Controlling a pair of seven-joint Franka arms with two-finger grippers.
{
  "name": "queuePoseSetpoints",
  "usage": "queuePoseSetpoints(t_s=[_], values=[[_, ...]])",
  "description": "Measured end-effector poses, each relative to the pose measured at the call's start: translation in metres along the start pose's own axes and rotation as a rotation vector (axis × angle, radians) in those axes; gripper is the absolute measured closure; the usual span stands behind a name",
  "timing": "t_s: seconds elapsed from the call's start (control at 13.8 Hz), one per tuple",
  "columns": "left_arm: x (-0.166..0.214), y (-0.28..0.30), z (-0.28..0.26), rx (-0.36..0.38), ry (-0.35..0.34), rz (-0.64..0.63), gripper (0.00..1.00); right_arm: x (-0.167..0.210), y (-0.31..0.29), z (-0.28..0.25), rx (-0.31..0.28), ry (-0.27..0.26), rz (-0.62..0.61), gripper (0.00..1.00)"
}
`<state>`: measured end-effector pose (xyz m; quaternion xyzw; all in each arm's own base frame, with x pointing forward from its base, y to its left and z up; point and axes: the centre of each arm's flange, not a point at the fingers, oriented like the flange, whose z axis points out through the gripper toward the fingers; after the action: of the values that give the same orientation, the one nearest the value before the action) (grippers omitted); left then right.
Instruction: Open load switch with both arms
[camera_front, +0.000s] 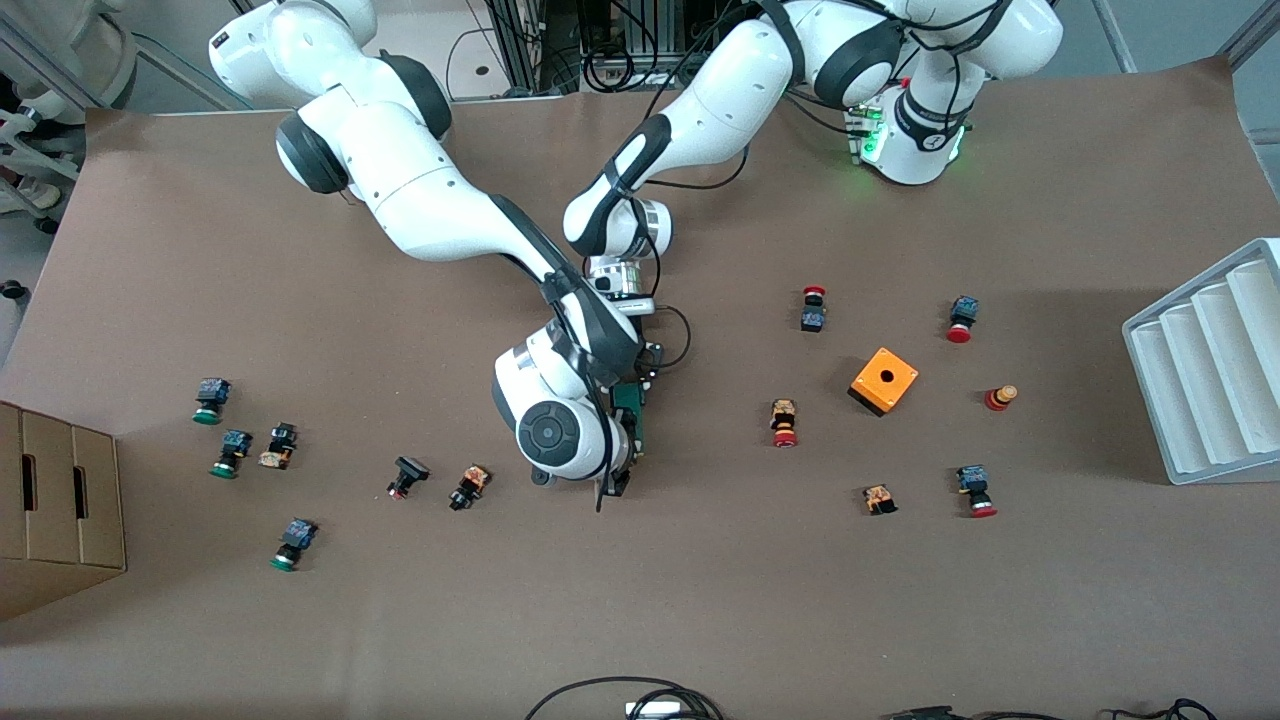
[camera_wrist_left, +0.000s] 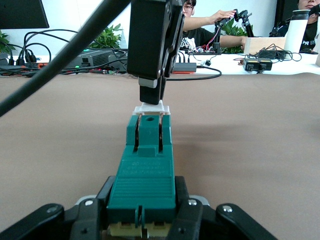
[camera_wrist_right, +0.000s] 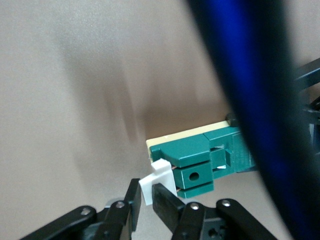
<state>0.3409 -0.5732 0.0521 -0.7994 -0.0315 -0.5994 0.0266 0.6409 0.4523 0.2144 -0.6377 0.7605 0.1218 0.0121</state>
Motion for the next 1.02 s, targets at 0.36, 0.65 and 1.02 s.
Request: queuePoseSetpoints(t_s=[0.36,0.65,1.02], values=[[0.0000,0.0000,0.0000,0.000,0.000,0.001,0.48,-0.0026,0.0026,-0.0088,0.002,-0.007,-0.002,0.82],[0.0000,0.0000,0.0000,0.000,0.000,0.001,0.48,-0.0002,0.0018,-0.0073,0.001,-0.005,0.002,0.80],[-0.0001,0.0000,0.0001,0.000,0.000,0.002,0.48,0.0043,-0.0001,-0.0036,-0.007,-0.005,0.010,0.71]])
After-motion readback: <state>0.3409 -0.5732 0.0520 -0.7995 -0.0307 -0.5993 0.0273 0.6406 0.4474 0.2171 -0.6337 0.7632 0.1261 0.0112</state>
